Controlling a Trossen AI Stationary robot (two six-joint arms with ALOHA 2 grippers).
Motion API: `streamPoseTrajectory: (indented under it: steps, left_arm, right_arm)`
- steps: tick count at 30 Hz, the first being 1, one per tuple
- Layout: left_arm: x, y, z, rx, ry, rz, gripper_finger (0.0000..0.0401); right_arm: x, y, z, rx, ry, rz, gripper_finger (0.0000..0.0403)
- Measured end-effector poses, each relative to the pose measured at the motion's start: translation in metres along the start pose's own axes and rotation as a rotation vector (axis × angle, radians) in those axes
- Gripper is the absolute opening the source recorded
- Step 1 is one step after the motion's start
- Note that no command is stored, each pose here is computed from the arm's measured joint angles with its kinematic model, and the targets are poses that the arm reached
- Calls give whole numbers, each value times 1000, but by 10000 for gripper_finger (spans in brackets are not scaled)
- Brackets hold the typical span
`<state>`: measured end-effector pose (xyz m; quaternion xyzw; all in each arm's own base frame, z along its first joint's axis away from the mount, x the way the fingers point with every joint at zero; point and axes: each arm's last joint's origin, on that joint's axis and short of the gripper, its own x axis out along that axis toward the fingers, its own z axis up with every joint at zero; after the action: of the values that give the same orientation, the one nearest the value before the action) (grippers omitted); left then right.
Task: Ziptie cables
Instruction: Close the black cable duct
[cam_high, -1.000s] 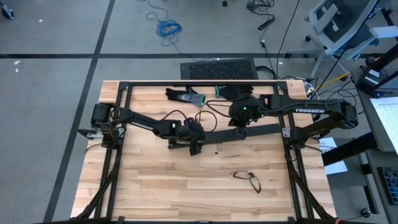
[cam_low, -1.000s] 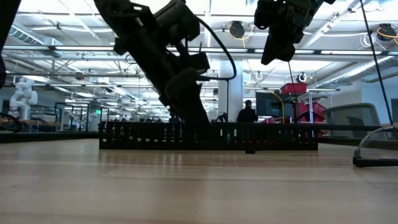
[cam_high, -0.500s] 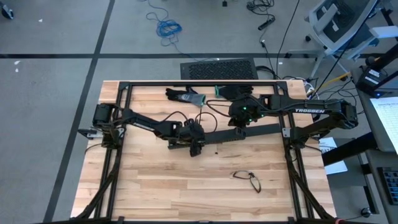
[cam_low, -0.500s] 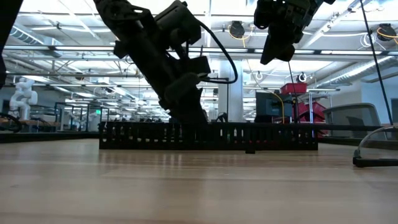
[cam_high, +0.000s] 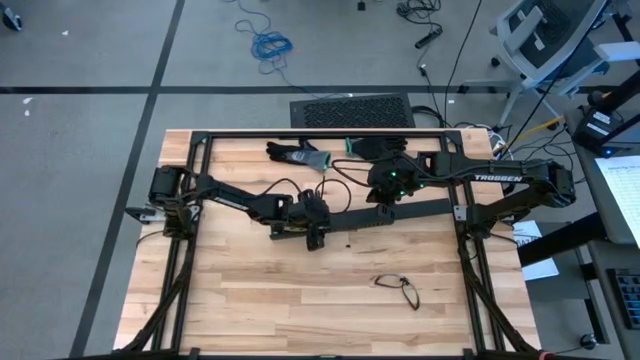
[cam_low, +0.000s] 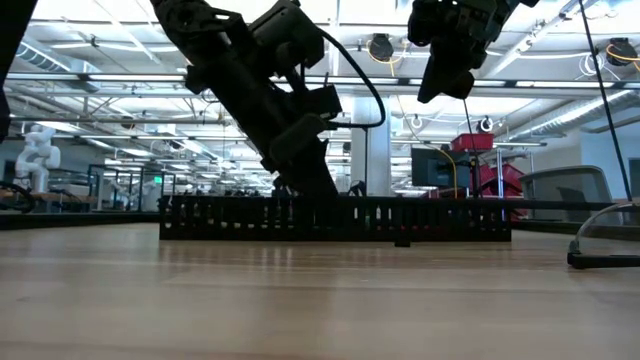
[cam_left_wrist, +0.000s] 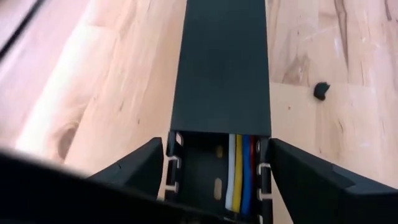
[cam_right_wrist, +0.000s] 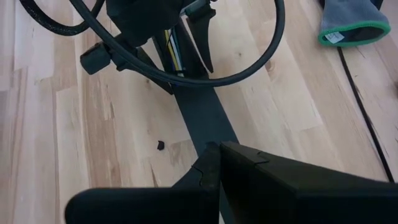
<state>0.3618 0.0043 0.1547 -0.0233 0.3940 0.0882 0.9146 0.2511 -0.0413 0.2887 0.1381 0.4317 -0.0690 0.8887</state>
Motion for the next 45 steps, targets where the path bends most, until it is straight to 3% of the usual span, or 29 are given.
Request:
streamPoseTrajectory:
  steps: [33,45]
  left_arm:
    - [2,22,-2,38,41,43,277]
    - [1,11,-2,-30,39,-14,252]
  right_arm:
    - [0,0,2,25,-16,5,0]
    - [0,1,2,23,-24,12,0]
